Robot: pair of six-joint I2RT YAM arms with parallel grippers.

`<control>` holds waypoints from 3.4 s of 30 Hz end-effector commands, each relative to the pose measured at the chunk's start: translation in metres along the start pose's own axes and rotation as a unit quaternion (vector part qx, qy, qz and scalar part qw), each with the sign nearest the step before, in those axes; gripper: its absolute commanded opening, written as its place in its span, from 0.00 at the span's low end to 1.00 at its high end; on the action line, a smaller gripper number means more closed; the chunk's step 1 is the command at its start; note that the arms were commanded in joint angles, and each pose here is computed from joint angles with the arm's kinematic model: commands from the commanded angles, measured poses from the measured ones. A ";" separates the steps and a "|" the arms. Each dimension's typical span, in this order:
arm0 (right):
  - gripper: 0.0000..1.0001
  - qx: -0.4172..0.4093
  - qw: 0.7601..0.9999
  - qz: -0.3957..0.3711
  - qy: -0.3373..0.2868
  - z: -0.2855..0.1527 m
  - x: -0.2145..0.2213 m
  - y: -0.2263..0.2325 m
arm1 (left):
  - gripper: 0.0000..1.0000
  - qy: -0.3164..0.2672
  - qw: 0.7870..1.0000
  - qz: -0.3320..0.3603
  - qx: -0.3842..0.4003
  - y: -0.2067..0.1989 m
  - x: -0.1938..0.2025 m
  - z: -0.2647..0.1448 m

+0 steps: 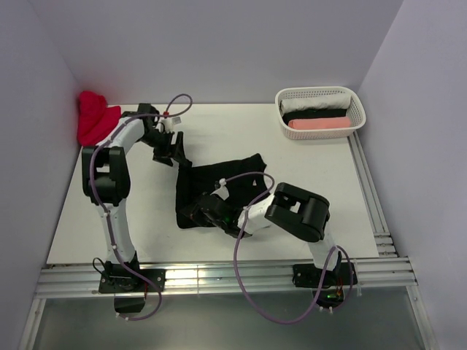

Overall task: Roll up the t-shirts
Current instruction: Roll the tshirt

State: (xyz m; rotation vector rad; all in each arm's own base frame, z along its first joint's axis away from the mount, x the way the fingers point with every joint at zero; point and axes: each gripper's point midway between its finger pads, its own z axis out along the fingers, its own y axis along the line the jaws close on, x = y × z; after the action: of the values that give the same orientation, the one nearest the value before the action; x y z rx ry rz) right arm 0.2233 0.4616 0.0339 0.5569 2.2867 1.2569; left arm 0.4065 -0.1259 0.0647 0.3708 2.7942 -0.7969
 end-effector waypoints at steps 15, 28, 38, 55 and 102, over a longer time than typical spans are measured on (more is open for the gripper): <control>0.13 0.010 0.996 0.078 0.039 -0.008 0.013 -0.046 | 0.54 -0.067 0.982 -0.018 0.174 -0.020 0.015 -0.016; 0.32 0.034 0.997 0.070 0.014 -0.014 0.001 -0.047 | 0.41 -0.054 0.998 -0.008 0.027 -0.006 0.016 0.013; 0.53 0.101 0.994 -0.013 -0.041 -0.025 -0.023 -0.028 | 0.34 -0.039 0.997 -0.005 -0.063 -0.008 0.009 0.021; 0.58 0.227 0.933 -0.240 -0.143 -0.044 -0.049 0.048 | 0.34 -0.018 0.993 0.019 -0.118 -0.013 0.005 0.037; 0.20 -0.044 0.999 0.002 -0.024 -0.020 -0.046 -0.002 | 0.69 -0.085 0.982 0.039 0.162 -0.064 0.000 -0.013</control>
State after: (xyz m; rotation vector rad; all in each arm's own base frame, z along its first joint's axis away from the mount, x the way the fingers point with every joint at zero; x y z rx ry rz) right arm 0.2522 0.3993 0.0297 0.5236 2.2713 1.0326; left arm 0.3888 -0.1554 0.0773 0.3381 2.6420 -1.0332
